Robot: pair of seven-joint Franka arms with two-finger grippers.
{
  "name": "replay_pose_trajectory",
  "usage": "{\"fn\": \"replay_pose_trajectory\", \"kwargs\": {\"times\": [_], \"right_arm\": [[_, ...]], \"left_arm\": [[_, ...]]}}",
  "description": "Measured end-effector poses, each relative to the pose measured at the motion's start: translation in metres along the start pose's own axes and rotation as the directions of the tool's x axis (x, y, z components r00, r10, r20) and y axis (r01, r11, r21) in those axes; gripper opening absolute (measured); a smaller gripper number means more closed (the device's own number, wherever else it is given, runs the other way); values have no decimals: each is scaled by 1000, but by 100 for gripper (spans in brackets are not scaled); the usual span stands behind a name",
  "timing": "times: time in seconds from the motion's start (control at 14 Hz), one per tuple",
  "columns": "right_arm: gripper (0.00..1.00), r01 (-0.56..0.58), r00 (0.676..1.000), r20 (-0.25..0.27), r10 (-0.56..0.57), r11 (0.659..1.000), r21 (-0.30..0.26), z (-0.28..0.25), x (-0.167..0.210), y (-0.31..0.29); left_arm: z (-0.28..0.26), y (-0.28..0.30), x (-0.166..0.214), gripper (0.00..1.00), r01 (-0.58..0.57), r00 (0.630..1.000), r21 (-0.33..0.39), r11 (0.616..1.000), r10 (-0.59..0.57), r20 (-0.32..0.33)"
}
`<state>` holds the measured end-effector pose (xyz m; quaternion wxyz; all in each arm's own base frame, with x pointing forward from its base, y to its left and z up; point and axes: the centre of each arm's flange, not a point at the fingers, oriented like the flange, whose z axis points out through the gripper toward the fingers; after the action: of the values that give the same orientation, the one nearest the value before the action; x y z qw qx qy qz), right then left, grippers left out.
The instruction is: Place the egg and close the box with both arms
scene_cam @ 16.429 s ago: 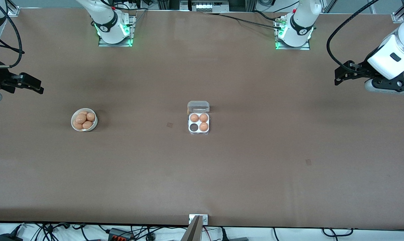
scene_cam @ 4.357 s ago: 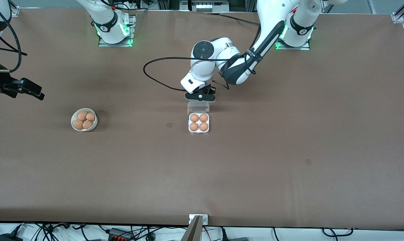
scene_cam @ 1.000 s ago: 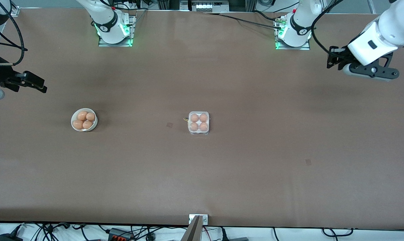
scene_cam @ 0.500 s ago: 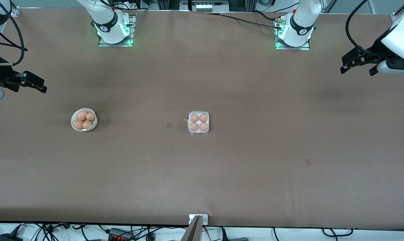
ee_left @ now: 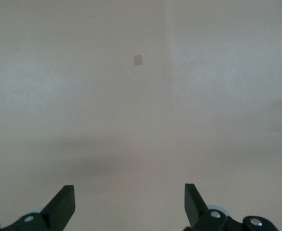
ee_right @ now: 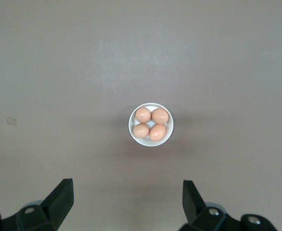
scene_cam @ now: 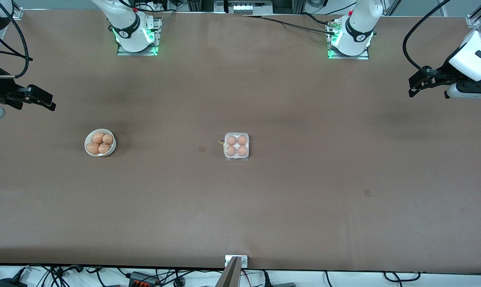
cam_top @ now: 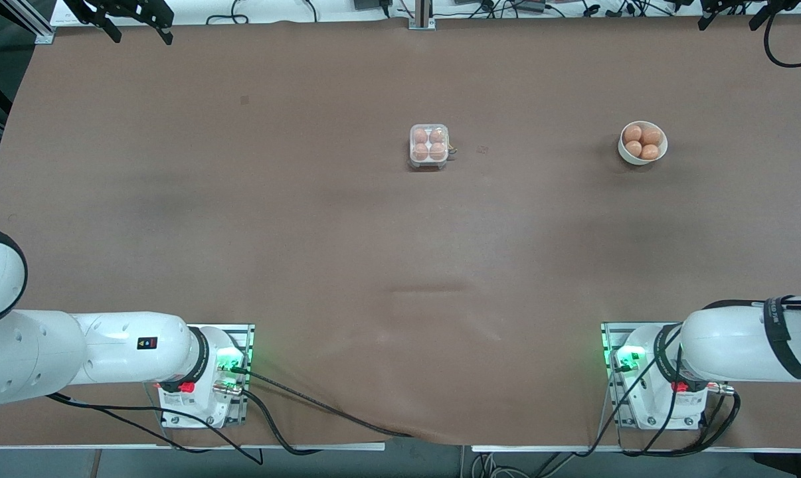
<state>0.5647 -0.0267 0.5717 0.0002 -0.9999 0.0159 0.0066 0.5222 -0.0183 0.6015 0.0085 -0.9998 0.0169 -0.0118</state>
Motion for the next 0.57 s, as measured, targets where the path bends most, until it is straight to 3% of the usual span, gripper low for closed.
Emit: {"fn": "replay_pose_trajectory", "kwargs": {"times": [0.57], "right_arm": [[100,0,1000,1,0,1000,0,0,0,0]], "left_arm": [[-15,1,11,100,-2,1000,-12,1000,2,4]]}}
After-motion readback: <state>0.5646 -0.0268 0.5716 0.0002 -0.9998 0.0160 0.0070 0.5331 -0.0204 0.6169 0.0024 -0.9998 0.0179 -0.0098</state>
